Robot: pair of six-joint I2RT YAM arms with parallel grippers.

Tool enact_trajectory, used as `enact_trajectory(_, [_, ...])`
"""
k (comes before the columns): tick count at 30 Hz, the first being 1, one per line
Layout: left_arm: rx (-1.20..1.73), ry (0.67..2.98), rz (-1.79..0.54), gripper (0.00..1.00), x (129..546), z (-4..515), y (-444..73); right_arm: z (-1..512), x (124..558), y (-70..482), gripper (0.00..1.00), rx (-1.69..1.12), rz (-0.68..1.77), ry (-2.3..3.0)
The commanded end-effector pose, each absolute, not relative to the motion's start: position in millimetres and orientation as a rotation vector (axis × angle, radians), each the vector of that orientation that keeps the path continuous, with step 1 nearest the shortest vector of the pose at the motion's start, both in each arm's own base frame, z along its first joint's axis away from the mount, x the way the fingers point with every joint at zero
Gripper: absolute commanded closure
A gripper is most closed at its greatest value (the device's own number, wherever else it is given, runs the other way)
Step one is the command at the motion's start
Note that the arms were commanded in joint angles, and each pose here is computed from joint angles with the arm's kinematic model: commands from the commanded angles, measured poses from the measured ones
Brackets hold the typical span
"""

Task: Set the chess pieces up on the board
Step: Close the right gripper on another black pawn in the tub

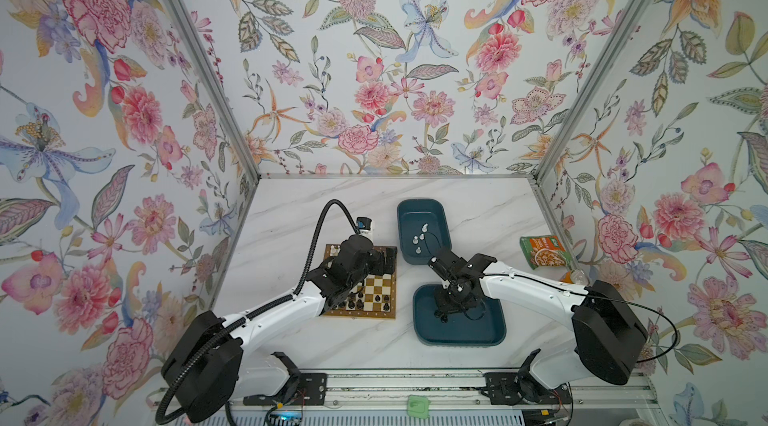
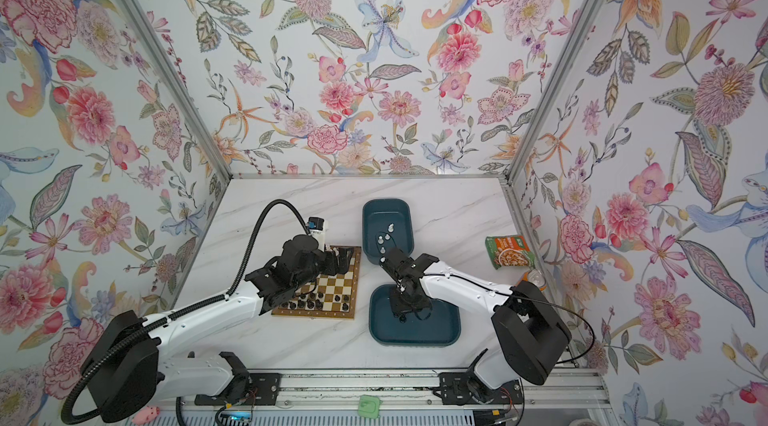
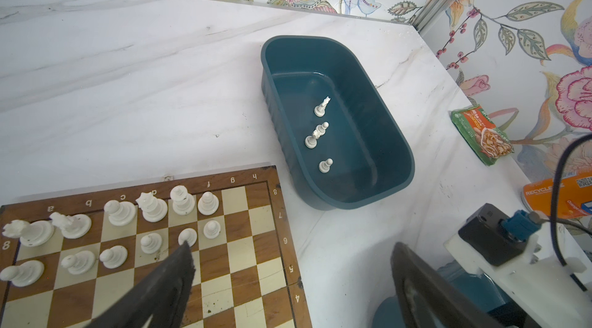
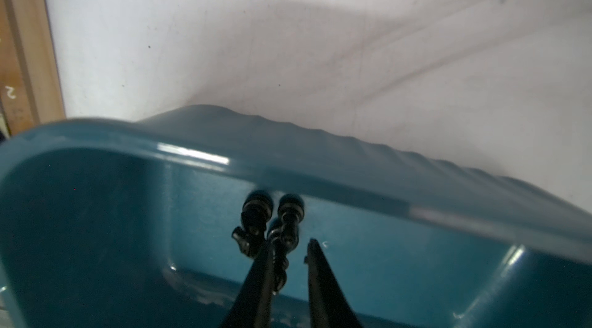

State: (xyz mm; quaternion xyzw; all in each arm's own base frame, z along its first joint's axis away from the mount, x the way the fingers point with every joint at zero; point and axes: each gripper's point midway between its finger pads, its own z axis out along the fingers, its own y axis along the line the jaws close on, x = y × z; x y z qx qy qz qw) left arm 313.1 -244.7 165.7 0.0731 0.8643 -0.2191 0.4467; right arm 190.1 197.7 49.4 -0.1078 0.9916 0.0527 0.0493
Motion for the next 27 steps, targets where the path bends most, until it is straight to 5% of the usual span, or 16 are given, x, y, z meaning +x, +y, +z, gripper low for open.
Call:
enact_trajectory(1, [0.194, 2.123, -0.524, 0.03, 317.3, 174.9, -247.1, 40.2, 188.3, 194.2, 0.79, -0.298, 0.144, 3.051])
enact_trajectory(27, [0.164, 2.121, -0.522, 0.03, 319.5, 176.0, -237.9, 27.2, 187.1, 194.2, 0.88, -0.296, 0.147, 3.075])
